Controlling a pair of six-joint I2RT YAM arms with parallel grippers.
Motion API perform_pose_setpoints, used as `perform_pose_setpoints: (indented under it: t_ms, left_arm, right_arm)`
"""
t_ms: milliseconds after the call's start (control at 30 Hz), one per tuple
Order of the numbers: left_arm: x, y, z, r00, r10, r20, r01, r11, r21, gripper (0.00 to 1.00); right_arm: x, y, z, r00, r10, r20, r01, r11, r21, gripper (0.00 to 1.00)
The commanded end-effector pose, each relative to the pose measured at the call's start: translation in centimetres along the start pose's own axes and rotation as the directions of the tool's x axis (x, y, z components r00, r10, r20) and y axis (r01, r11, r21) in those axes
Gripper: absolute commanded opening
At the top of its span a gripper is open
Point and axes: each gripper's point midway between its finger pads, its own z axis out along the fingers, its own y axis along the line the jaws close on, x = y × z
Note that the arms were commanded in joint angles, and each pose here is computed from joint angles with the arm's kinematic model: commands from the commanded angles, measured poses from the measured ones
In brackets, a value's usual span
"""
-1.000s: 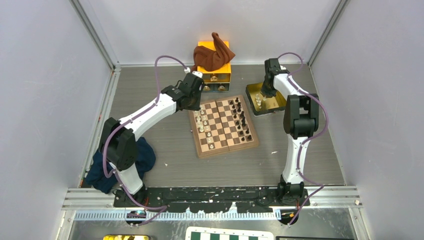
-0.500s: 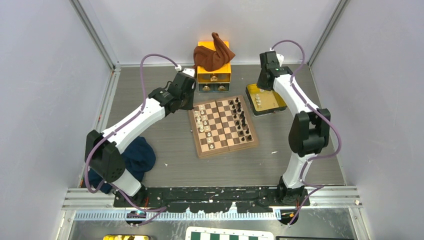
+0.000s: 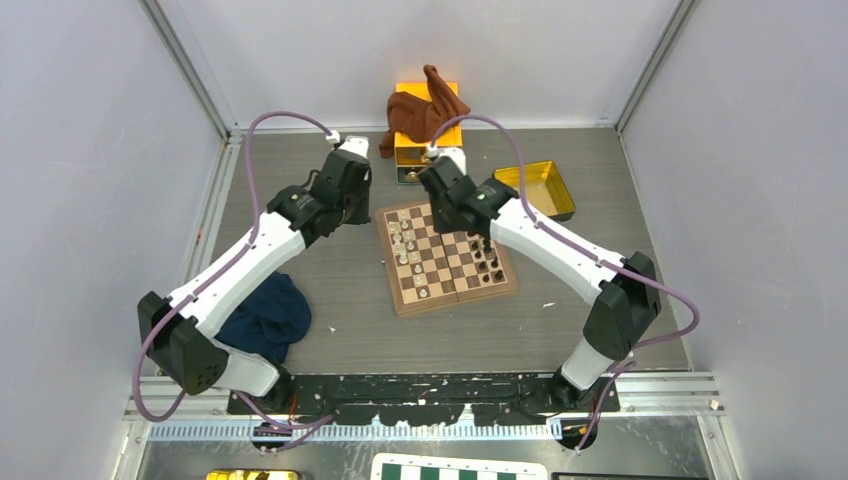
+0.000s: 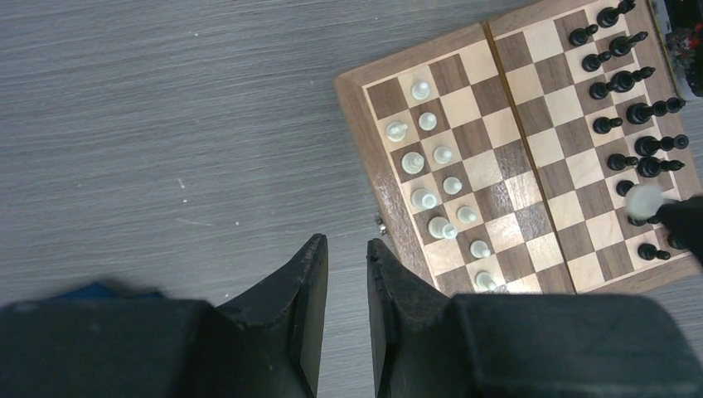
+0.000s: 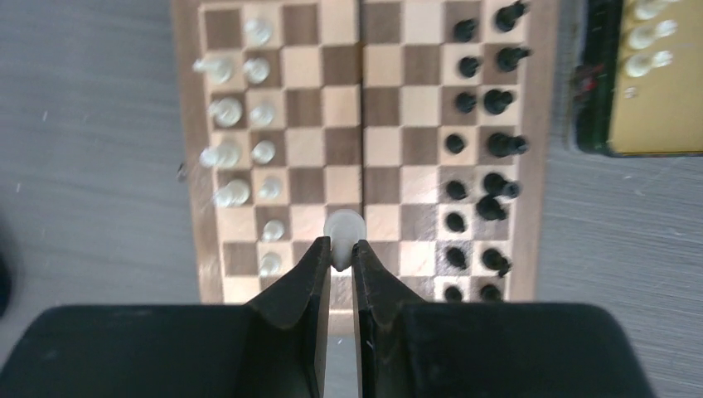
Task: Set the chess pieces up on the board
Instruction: Place the chess piece on the chessboard.
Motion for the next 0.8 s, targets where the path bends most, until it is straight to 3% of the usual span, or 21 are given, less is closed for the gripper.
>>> perform_pose_setpoints:
  t_ms: [0, 367, 767]
  left_arm:
    - [-1.2, 1.6, -2.5, 0.996, -0.041, 0.073, 0.044, 0.998, -0.04, 0.26]
    - [0.2, 4.4, -5.6, 0.991, -0.091, 0.096, 0.101, 0.99, -0.103, 0.25]
    - [1.8, 7.1, -7.2, 0.99, -0.085, 0.109, 0.104, 0.977, -0.187, 0.25]
  right_arm:
    - [0.7, 3.5, -2.7, 0.999, -0.037, 0.034, 0.039, 0.997, -0.069, 0.01]
    - [4.3, 10.4, -2.2, 0.986, -0.164, -0.021, 0.158, 0.972, -0.172, 0.01]
    - [6.1, 12.9, 0.4, 0.974, -0.218, -0.068, 0.199, 0.956, -0.214, 0.01]
